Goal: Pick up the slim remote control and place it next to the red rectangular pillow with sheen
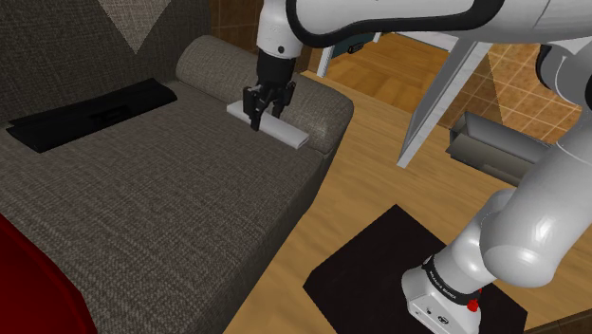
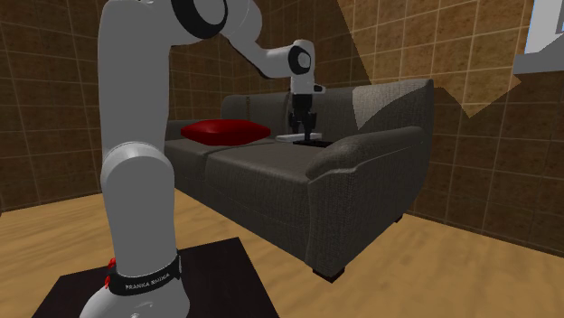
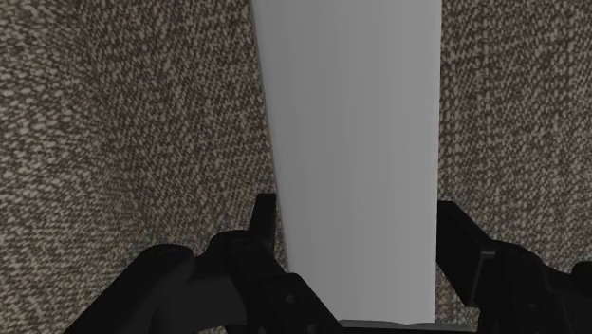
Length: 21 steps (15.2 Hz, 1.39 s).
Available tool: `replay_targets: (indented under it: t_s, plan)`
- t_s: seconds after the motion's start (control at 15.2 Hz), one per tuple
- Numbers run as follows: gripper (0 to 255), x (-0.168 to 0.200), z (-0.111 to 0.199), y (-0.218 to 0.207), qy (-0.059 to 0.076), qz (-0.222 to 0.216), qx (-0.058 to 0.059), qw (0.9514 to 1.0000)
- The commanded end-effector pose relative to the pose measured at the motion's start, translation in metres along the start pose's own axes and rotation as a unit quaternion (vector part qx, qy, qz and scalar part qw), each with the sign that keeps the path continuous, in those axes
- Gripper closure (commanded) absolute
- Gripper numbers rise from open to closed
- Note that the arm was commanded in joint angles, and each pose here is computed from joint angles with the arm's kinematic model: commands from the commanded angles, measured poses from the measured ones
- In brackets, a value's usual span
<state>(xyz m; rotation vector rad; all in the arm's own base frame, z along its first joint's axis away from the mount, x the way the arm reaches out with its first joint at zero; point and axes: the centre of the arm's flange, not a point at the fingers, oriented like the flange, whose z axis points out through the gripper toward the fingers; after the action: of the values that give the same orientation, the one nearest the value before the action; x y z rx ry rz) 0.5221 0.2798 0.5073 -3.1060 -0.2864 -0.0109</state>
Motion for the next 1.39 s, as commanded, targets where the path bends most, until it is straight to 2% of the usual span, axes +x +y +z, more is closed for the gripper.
replay_targets:
  t_s: [0.0,1.32]
  plan:
    - [255,-0.001,-0.011,0.0,0.0,0.0,0.0,1.0]
    - [255,0.0,-0.117,-0.002,0.0,0.0,0.0,1.0]
